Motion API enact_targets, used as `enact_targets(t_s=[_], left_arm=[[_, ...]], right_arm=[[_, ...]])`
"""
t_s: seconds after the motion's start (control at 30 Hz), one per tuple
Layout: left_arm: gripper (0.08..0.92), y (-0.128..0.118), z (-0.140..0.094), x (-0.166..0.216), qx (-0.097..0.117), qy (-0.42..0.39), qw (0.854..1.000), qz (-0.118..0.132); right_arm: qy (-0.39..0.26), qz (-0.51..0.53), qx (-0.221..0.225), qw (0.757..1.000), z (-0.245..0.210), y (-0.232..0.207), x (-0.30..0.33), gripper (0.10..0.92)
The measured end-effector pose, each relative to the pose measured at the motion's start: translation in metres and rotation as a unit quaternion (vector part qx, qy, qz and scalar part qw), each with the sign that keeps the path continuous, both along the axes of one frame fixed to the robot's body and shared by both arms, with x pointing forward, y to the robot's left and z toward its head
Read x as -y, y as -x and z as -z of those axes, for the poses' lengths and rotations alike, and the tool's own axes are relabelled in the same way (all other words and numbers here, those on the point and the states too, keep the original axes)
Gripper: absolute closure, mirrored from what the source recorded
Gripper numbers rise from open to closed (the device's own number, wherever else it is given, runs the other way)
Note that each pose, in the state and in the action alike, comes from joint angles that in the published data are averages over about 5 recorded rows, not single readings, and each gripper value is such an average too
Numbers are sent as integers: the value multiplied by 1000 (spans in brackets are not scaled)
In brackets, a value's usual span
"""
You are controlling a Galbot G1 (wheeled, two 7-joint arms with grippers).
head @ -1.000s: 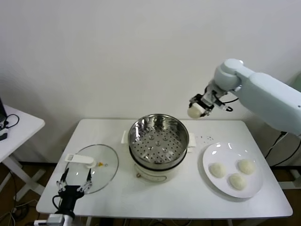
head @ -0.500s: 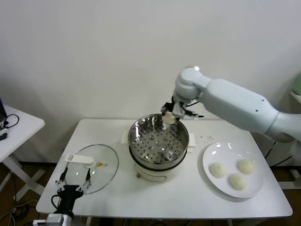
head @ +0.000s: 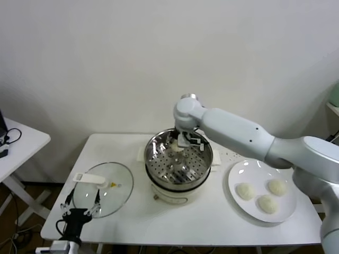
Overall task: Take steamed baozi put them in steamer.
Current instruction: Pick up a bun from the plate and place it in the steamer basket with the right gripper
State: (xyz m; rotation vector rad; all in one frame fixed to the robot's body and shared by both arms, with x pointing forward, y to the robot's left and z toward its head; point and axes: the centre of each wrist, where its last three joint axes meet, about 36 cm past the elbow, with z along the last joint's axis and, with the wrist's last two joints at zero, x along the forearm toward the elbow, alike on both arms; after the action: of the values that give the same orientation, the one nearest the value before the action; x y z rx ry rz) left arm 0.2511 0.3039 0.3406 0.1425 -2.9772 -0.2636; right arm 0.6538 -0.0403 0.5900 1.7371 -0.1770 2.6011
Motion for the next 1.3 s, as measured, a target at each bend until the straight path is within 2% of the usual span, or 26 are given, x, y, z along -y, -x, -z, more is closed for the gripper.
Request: enact_targets(t_s=[0.7,0.8,1.0,1.3], left_arm=[[177,0,2,0,-2,1,1000,-1],[177,0,3,0,-2,1,1000,-1],[177,0,3,0,-2,2,1000,-2],[177,0,4,0,-3,3,1000,-3]], right_arm=[[25,-5,11,1000,19,-4,-5,367],[25,-6,9,1000,22,-4,-6,333],[28,-6,5,1000,24,-5,-5,210],[30,-8,3,1000,6,-3,2,200]])
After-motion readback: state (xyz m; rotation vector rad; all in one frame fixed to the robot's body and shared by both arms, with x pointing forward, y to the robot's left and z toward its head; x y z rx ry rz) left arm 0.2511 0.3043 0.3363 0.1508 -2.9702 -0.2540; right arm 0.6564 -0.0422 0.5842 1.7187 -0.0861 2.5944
